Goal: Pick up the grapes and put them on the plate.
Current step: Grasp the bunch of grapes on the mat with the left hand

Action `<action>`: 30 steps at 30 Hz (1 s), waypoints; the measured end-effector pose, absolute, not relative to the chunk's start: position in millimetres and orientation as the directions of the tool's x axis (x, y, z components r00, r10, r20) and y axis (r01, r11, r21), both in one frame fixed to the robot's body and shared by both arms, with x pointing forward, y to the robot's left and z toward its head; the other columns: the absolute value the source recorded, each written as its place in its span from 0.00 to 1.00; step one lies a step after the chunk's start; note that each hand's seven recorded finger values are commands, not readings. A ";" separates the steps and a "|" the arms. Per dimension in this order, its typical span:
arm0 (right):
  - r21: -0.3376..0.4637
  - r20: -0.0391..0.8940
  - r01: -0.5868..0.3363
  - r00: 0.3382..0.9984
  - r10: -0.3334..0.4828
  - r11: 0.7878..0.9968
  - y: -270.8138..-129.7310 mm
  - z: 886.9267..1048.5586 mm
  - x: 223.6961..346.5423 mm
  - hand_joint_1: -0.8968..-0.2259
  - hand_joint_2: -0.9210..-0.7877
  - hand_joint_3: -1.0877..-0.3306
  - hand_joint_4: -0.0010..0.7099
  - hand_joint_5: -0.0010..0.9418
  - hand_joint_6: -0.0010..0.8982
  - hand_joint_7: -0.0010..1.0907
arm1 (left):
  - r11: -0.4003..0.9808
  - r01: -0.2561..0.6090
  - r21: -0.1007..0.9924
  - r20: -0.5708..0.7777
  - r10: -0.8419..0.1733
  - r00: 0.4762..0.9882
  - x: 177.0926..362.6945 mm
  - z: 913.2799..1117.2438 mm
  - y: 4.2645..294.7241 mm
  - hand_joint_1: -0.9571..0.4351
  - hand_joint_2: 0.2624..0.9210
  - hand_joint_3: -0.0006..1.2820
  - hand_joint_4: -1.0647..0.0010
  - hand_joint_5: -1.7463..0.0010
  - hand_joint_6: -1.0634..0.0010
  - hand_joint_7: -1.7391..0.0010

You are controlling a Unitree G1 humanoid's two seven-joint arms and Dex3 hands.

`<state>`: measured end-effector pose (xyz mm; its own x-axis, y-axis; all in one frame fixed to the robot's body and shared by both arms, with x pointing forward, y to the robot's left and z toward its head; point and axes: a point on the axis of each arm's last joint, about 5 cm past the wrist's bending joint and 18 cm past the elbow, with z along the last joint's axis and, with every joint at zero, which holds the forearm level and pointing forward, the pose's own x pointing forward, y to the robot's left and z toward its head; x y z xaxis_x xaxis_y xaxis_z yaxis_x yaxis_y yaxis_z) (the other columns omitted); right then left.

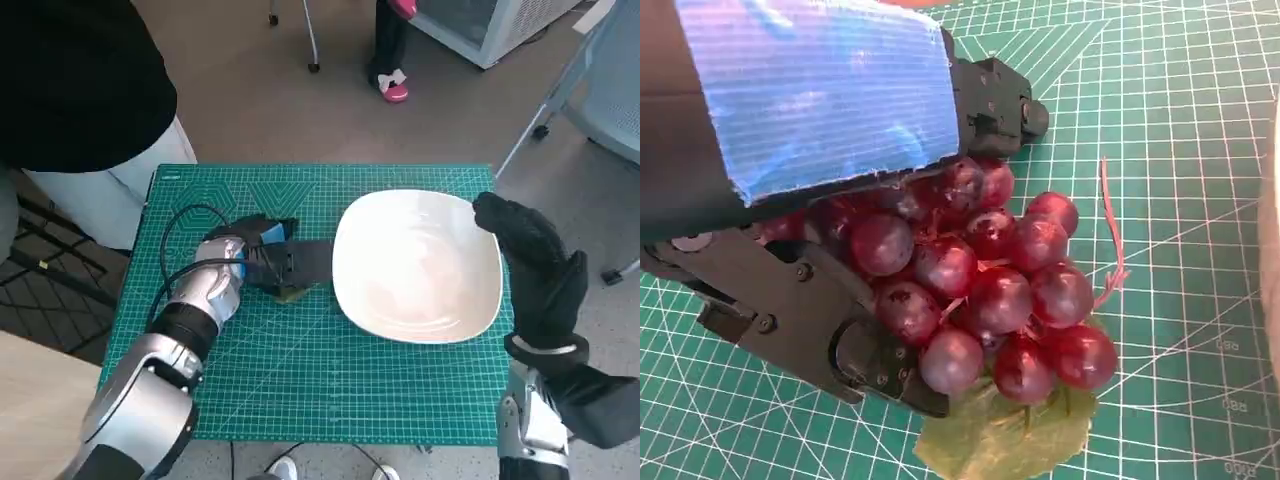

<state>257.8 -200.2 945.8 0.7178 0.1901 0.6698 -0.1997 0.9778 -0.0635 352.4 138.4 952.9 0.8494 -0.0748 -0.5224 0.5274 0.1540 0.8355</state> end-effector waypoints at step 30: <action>-0.061 0.668 -0.204 0.719 0.192 0.977 -199.9 946.5 258.0 0.44 0.00 0.31 0.56 0.00 0.22 0.14 | 0.068 0.445 0.893 -0.440 -0.070 0.895 351.1 949.4 136.1 0.94 1.00 0.25 0.61 0.13 0.27 0.93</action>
